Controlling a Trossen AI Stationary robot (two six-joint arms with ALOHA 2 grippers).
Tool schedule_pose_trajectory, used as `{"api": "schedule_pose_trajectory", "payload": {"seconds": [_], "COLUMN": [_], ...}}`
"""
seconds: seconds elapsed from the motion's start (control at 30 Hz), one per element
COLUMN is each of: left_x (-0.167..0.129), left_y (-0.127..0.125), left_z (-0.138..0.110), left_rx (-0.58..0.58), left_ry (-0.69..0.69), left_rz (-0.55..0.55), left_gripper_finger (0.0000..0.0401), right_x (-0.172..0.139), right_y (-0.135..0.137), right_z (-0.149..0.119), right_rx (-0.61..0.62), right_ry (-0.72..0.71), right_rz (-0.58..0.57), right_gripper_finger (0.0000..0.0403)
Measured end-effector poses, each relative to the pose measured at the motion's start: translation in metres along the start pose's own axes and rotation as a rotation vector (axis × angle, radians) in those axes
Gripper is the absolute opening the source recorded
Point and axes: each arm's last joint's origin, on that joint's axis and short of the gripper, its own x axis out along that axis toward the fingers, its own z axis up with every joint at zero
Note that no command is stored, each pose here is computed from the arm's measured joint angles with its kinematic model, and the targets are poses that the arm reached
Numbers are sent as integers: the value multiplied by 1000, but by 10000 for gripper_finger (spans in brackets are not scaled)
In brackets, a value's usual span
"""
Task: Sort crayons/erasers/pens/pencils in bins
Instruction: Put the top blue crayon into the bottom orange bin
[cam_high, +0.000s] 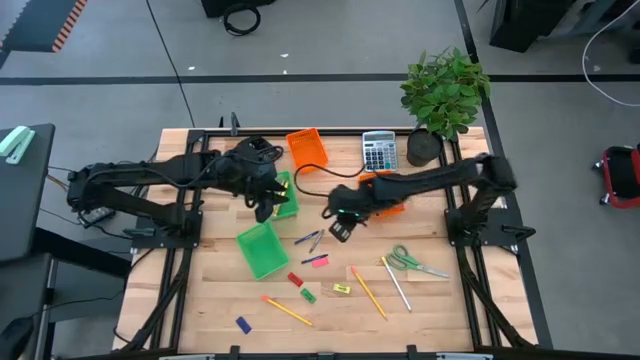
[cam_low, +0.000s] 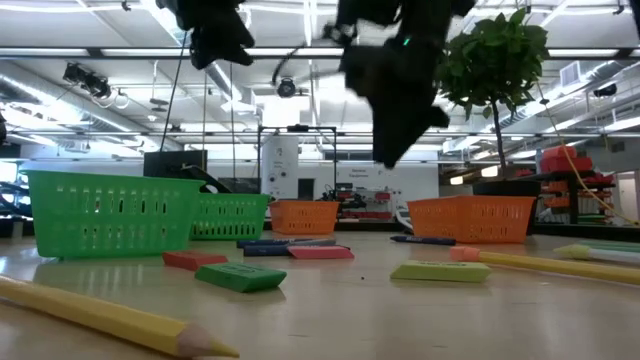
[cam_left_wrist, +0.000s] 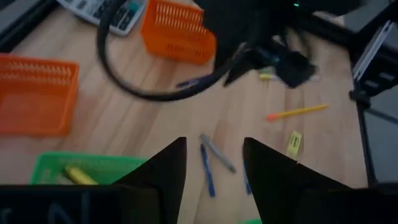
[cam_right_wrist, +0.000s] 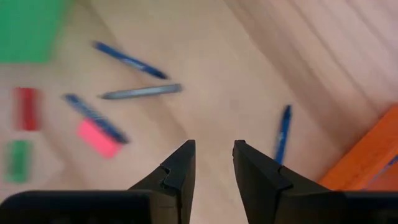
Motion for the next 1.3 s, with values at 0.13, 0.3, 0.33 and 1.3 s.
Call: {"api": "schedule_pose_trajectory", "payload": {"seconds": [0.13, 0.3, 0.33, 1.3], "left_x": [-2, -2, -2, -19], "left_y": [0, 0, 0, 0], "left_z": [1, 1, 2, -3], "left_rx": [-82, -75, -78, -104], "left_ry": [-12, -15, -17, -7], "left_rz": [-2, -1, -1, -15], "left_gripper_finger": [167, 165, 165, 162], "right_x": [27, 47, 48, 73], "right_y": [-13, -30, -33, -48], "right_z": [17, 26, 26, 24], "right_rx": [33, 67, 71, -9], "right_ry": [127, 212, 226, 221], "right_rz": [-22, -17, -23, -158], "right_gripper_finger": [115, 115, 115, 115]}}
